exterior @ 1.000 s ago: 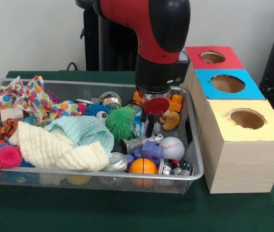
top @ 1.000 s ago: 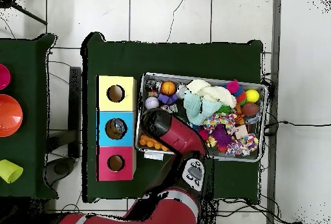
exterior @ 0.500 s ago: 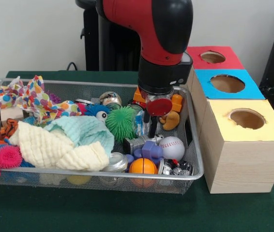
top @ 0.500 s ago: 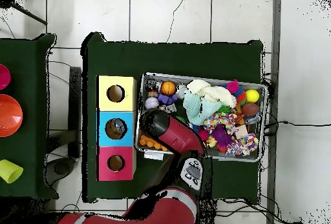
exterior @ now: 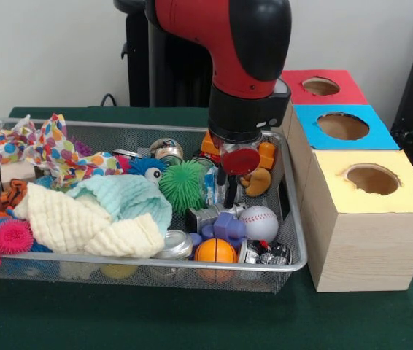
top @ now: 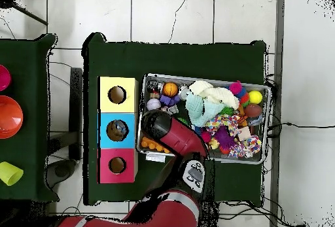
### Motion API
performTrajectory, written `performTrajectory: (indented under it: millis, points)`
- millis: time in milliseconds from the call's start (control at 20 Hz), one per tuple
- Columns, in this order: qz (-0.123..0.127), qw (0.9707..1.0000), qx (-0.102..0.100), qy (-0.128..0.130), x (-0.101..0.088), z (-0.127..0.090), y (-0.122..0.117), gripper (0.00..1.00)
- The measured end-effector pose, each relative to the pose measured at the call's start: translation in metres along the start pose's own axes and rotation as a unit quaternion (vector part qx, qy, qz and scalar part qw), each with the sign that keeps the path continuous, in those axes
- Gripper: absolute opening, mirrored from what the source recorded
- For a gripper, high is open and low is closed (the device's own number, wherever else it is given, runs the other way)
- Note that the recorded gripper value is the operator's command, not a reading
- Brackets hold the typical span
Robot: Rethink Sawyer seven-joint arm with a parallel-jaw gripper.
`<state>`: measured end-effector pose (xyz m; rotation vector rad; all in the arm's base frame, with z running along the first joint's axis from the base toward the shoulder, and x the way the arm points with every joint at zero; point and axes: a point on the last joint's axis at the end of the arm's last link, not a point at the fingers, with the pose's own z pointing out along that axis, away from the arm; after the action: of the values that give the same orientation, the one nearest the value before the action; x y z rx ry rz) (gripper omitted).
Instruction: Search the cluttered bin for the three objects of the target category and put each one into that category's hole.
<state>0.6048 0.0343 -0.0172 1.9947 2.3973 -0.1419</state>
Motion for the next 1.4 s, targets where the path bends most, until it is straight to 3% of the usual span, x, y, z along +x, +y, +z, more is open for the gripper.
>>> performTrajectory:
  millis: [600,1400]
  points:
    - [0.003,0.9999,-0.014,0.004,0.012,-0.014,-0.006,1.00]
    - [0.026,0.9996,-0.009,0.011,0.010,-0.020,-0.045,1.00]
